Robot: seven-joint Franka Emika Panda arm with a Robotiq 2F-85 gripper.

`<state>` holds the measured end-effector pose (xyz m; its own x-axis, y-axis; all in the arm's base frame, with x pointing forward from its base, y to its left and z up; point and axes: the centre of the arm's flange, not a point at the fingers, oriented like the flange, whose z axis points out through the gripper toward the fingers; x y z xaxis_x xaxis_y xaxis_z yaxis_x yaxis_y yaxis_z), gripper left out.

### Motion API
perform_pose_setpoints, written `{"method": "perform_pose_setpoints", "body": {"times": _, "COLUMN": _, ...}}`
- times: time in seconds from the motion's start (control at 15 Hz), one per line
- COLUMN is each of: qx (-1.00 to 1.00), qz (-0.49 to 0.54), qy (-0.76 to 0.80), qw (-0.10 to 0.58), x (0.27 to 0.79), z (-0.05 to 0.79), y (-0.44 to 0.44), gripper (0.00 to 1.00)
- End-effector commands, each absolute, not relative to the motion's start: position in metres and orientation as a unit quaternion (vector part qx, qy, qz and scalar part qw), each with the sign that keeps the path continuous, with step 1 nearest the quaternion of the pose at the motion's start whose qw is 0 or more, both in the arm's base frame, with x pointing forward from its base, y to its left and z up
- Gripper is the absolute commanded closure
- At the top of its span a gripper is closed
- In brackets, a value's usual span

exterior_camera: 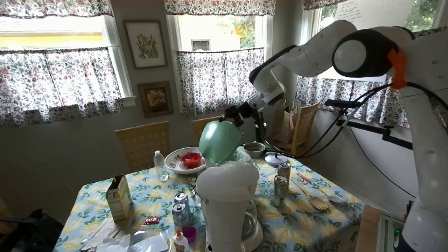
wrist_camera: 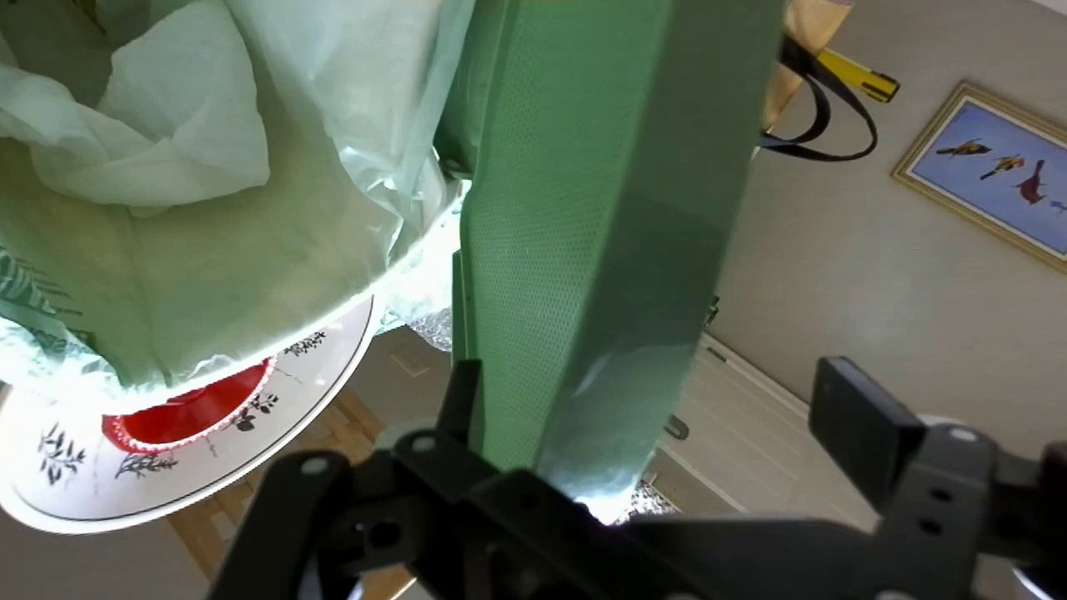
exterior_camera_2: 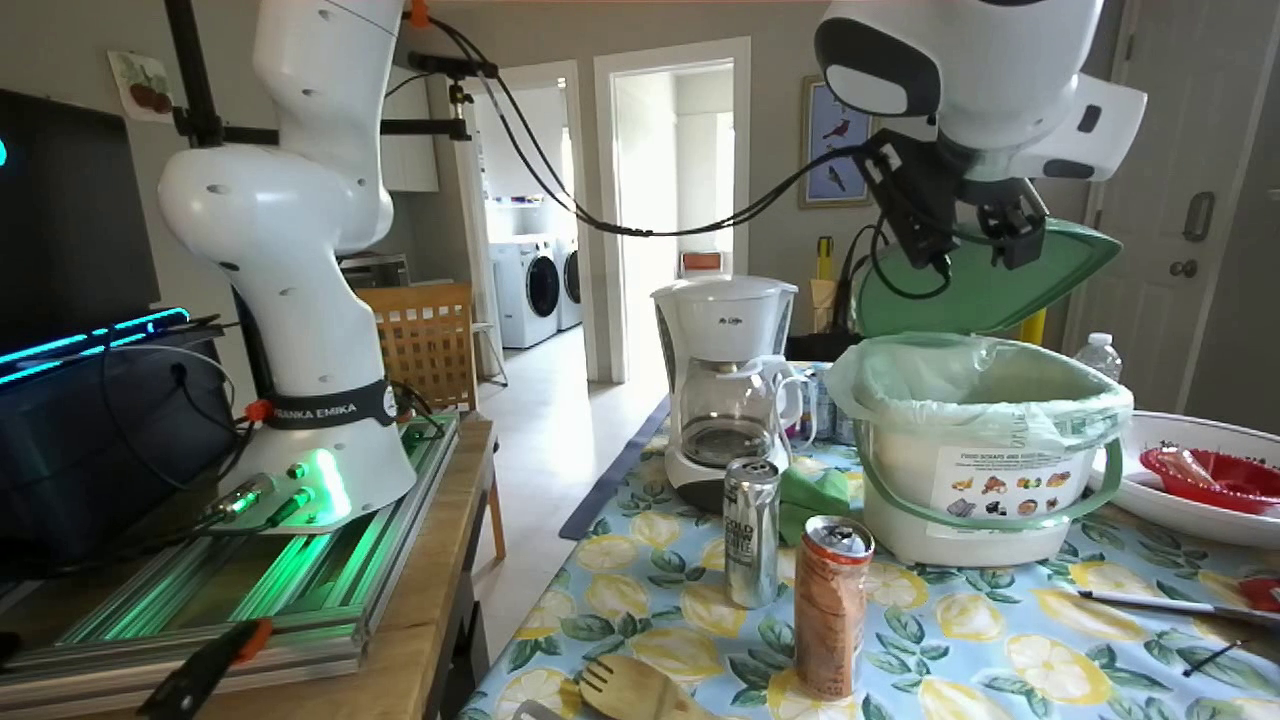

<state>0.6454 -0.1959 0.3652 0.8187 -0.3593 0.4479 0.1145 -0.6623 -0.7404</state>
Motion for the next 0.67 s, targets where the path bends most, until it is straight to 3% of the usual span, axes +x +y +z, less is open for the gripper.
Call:
{"method": "perform_pose_setpoints", "body": {"times": 0.0, "qx": -0.872, "qz": -0.277, "qy": 0.075, "qw": 0.396, "x": 0.656, "z": 0.379, "y": -0.182, "gripper": 0.0}}
{"method": "perform_pose_setpoints", "body": {"times": 0.6, "qx": -0.882, "qz": -0.25, "qy": 0.059, "qw": 0.394, "x": 0.67, "z": 0.393, "y": -0.149, "gripper": 0.0}}
